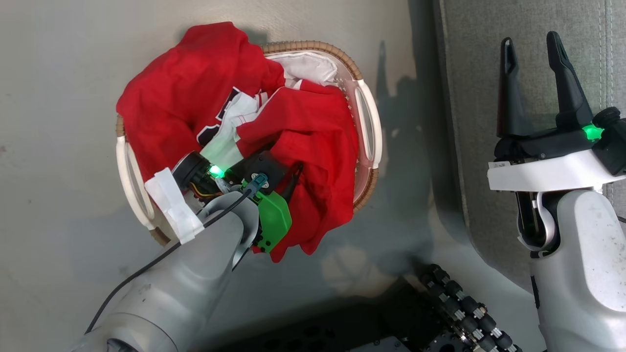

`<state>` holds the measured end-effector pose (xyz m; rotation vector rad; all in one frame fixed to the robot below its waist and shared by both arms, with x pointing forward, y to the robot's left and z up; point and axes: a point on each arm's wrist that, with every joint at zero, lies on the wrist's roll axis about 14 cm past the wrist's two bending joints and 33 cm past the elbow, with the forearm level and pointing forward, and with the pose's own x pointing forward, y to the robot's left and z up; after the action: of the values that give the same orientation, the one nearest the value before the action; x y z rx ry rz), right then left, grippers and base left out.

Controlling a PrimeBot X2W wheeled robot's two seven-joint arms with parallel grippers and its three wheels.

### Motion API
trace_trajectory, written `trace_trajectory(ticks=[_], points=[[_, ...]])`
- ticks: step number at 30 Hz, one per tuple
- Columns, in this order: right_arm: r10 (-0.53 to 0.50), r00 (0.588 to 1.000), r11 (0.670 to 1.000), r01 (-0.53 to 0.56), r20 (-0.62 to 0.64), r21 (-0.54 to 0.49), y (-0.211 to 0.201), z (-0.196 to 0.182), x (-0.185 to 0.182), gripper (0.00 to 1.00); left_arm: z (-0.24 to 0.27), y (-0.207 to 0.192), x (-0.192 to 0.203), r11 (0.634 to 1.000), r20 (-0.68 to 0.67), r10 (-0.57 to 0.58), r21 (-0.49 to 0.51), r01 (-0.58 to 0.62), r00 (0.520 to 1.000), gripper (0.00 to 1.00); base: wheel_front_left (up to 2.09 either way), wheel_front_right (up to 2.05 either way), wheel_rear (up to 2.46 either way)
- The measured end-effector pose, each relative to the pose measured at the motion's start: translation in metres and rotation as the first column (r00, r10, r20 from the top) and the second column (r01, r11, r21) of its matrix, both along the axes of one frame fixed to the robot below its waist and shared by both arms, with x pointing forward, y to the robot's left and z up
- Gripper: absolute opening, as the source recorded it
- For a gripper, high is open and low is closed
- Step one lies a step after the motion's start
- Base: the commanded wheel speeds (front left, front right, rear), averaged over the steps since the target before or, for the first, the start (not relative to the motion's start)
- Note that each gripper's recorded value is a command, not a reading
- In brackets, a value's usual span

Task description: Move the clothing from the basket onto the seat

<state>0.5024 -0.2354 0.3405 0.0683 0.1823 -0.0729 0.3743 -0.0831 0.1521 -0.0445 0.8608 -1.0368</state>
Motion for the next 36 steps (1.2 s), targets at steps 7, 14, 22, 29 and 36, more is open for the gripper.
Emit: trace_trajectory(ticks=[7,14,22,29,36], points=[[-0.004,1.0,1.0,0.004,-0.011,-0.005,-0.003,-0.003,-0.002,1.0,-0.003,-0.008,-0.006,1.0,-0.025,-0.017,-0.017,0.017,1.0,0.15,0.0,0.0,0.0],[-0.006,1.0,1.0,0.006,-0.013,-0.004,-0.003,-0.003,-0.002,1.0,0.005,-0.012,-0.004,0.999,-0.022,-0.015,-0.037,0.014,1.0,0.0,0.0,0.0,0.0],[0.003,1.0,1.0,-0.003,0.007,-0.009,0.001,0.009,-0.001,1.0,0.033,-0.013,0.008,0.998,0.03,0.006,-0.069,-0.004,1.0,0.0,0.0,0.0,0.0],[0.012,0.999,1.0,-0.011,0.042,-0.023,0.005,0.032,-0.004,1.0,0.076,-0.012,0.026,0.993,0.123,0.051,-0.114,-0.036,0.991,0.0,0.0,0.0,0.0],[0.018,0.997,0.999,-0.016,0.069,-0.032,0.01,0.056,-0.017,1.0,0.136,-0.007,0.048,0.982,0.258,0.115,-0.176,-0.07,0.959,0.0,0.0,0.0,0.0]])
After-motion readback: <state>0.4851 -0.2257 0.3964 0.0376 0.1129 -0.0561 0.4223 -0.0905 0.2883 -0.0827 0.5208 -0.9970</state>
